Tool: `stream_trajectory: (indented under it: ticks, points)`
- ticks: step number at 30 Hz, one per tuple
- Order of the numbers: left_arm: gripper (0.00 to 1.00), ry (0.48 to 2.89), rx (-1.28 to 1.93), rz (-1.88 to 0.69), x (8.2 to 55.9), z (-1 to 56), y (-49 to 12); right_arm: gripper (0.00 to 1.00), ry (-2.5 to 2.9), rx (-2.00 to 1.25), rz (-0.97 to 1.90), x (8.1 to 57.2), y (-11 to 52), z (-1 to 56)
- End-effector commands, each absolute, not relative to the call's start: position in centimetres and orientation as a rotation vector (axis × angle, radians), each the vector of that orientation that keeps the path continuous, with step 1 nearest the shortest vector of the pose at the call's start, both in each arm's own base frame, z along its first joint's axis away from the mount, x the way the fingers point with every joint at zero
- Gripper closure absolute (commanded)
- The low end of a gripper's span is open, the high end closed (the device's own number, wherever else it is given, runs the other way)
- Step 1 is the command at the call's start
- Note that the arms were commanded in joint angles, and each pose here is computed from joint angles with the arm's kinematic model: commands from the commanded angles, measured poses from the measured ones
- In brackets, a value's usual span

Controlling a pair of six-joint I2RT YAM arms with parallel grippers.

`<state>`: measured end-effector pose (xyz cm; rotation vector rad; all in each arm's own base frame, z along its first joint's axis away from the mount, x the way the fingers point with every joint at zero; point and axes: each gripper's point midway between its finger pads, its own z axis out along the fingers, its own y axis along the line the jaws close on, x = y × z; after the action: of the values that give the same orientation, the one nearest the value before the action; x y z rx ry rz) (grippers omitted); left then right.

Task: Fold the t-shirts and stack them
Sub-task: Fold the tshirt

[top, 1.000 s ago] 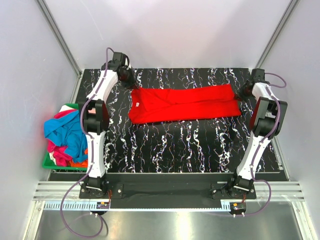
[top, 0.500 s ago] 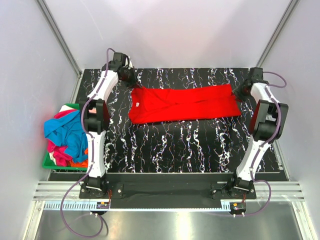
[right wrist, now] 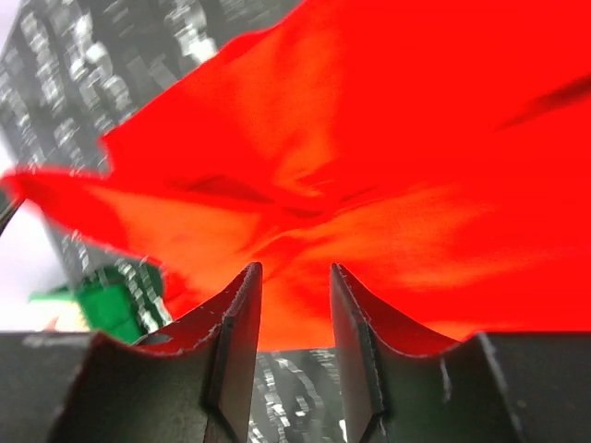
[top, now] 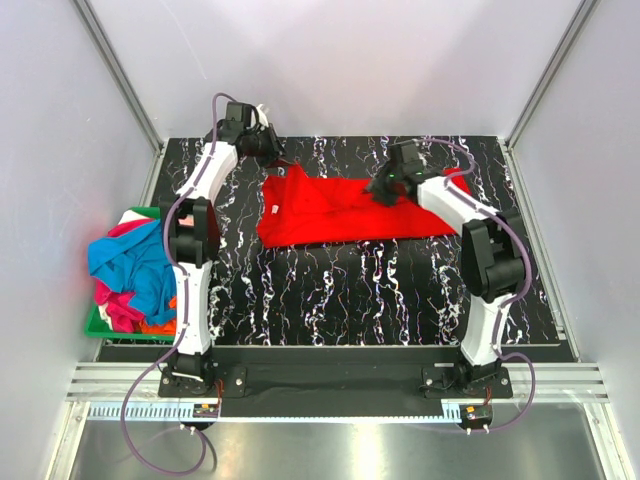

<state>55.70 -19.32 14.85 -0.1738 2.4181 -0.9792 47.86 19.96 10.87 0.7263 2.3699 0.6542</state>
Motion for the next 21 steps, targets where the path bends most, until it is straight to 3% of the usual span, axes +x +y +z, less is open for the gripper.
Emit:
stream_trajectory:
  ticks: [1,6,21]
  points:
    - [1.00,2.282,-0.068,-1.114,57.1,17.7,-20.8,0.57,2.246,0.667,0.767,50.4,23.1,13.7]
    - [1.00,2.233,-0.038,-1.166,57.8,17.2,-21.6,0.57,2.250,0.592,0.787,50.7,25.5,13.3]
    - [1.00,2.261,-0.124,-1.225,58.6,13.7,-21.9,0.56,2.198,-0.255,0.706,50.4,35.0,12.1]
